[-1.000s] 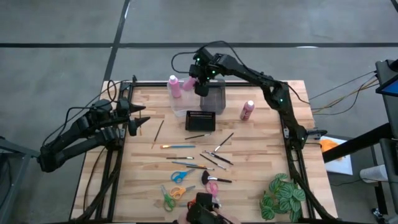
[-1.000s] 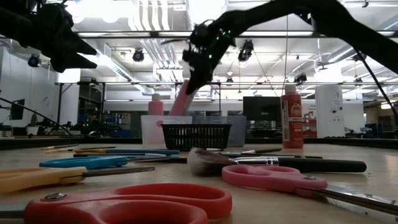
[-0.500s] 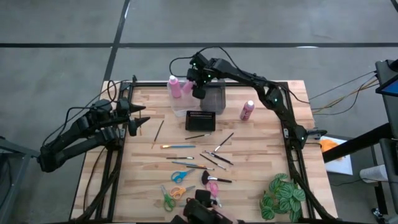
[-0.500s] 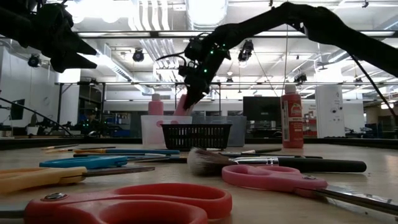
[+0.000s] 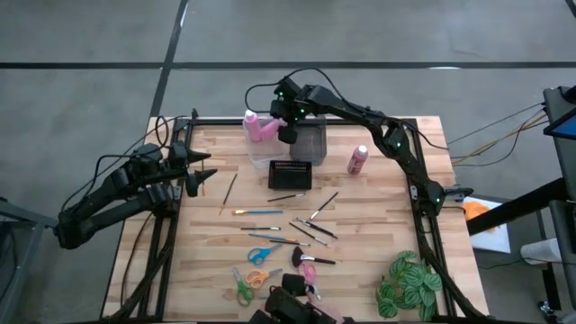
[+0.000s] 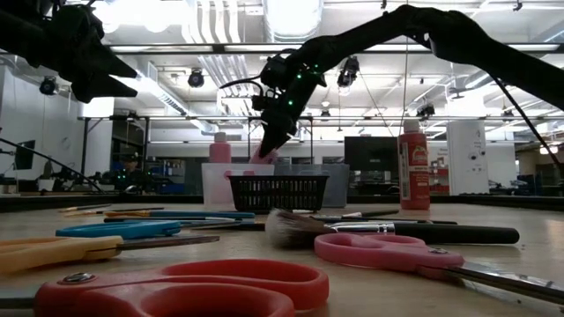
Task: Pick & Place Paint Supplies
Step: Put the pink paint bottle into the transparent bin
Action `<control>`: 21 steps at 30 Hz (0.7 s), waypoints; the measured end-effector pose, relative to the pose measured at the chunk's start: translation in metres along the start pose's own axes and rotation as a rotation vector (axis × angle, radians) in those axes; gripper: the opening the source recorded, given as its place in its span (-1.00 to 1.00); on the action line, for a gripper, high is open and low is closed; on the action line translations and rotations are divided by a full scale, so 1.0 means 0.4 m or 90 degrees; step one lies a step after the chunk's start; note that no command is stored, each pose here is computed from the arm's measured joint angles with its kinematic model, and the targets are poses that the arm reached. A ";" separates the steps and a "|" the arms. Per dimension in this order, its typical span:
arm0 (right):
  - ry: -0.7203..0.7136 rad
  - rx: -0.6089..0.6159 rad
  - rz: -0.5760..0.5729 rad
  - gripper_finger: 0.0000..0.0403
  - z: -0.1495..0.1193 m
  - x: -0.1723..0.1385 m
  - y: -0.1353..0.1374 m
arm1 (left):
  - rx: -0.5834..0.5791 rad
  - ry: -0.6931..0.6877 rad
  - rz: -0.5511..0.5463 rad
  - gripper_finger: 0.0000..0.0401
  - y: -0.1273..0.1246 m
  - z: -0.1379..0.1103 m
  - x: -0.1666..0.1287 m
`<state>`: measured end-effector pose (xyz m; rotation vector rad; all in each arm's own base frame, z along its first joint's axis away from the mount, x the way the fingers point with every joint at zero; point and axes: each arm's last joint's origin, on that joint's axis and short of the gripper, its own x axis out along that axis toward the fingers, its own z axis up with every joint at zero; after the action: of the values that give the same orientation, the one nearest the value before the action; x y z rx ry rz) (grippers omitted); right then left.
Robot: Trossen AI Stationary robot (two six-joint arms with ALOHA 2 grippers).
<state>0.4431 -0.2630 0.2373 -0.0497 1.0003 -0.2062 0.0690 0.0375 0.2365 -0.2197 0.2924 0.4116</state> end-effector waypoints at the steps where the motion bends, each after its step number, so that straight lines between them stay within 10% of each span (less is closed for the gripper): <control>1: 0.000 0.000 0.000 0.50 0.000 0.000 0.000 | 0.000 0.000 0.000 0.55 0.000 0.000 0.000; 21: -0.024 -0.016 -0.031 0.52 0.032 -0.061 -0.010 | 0.000 0.000 0.000 0.55 0.000 0.000 0.000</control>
<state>0.4407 -0.2629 0.2650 -0.1003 0.9653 -0.2366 0.0690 0.0375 0.2365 -0.2196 0.2925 0.4114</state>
